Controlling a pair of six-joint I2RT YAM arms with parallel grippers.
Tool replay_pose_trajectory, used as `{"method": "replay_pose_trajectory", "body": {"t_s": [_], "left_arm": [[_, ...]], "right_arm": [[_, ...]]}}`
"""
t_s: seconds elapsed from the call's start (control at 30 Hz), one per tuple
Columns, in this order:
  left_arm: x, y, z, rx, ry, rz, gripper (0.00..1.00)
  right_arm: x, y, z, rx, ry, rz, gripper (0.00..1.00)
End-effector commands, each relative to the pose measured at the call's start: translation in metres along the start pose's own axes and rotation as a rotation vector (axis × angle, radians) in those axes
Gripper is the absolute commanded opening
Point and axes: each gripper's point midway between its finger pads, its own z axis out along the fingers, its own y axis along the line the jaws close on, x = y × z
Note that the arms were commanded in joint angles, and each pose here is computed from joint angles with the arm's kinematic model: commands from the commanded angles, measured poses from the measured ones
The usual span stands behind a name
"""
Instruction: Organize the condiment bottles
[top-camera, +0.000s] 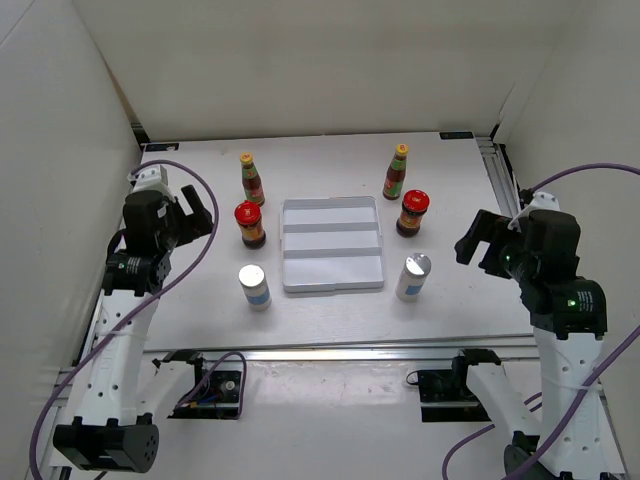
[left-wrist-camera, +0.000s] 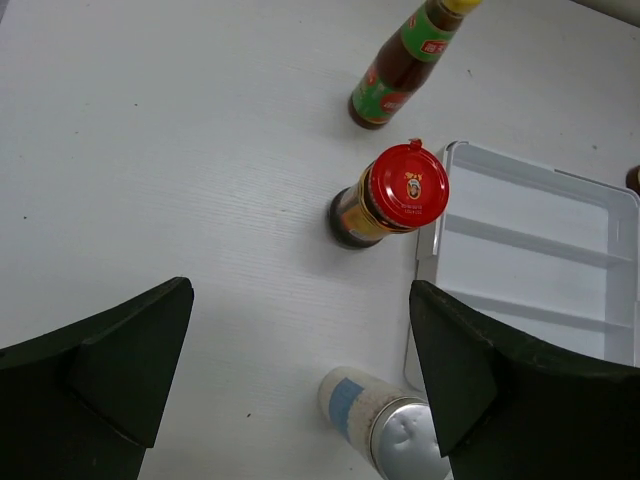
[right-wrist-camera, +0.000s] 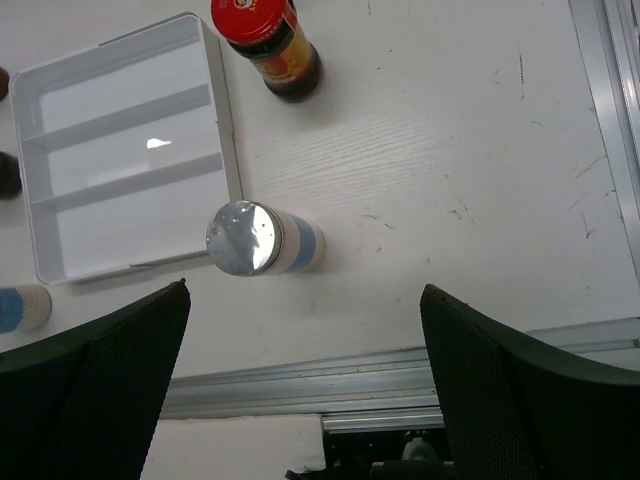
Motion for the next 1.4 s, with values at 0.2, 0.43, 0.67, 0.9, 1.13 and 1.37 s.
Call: {"method": "replay_pose_trajectory", "body": {"t_s": [0.2,0.43,0.67,0.9,1.13,1.37], "left_arm": [[0.002,-0.053,-0.012,0.271,0.092,-0.038,1.00],[-0.041,-0.071,-0.019,0.282,0.044,-0.228,1.00],[-0.075,-0.078,-0.026,0.334,-0.098,-0.119,1.00],[-0.051,-0.074,-0.017,0.339,-0.026,-0.019,1.00],[-0.006,-0.020,0.001,0.096,-0.007,-0.028,1.00],[0.015,0.004,-0.003,-0.009,-0.043,-0.023,1.00]], "right_arm": [[-0.009,0.009,-0.002,-0.045,-0.020,-0.018,0.99],[-0.004,0.025,-0.003,-0.137,0.016,-0.037,0.99],[0.006,0.045,-0.006,-0.266,0.053,-0.050,0.99],[0.032,0.047,0.017,-0.308,0.140,-0.064,0.99],[0.041,0.048,0.043,-0.283,0.202,-0.045,0.99],[0.057,0.053,0.075,-0.174,0.260,-0.104,0.99]]}}
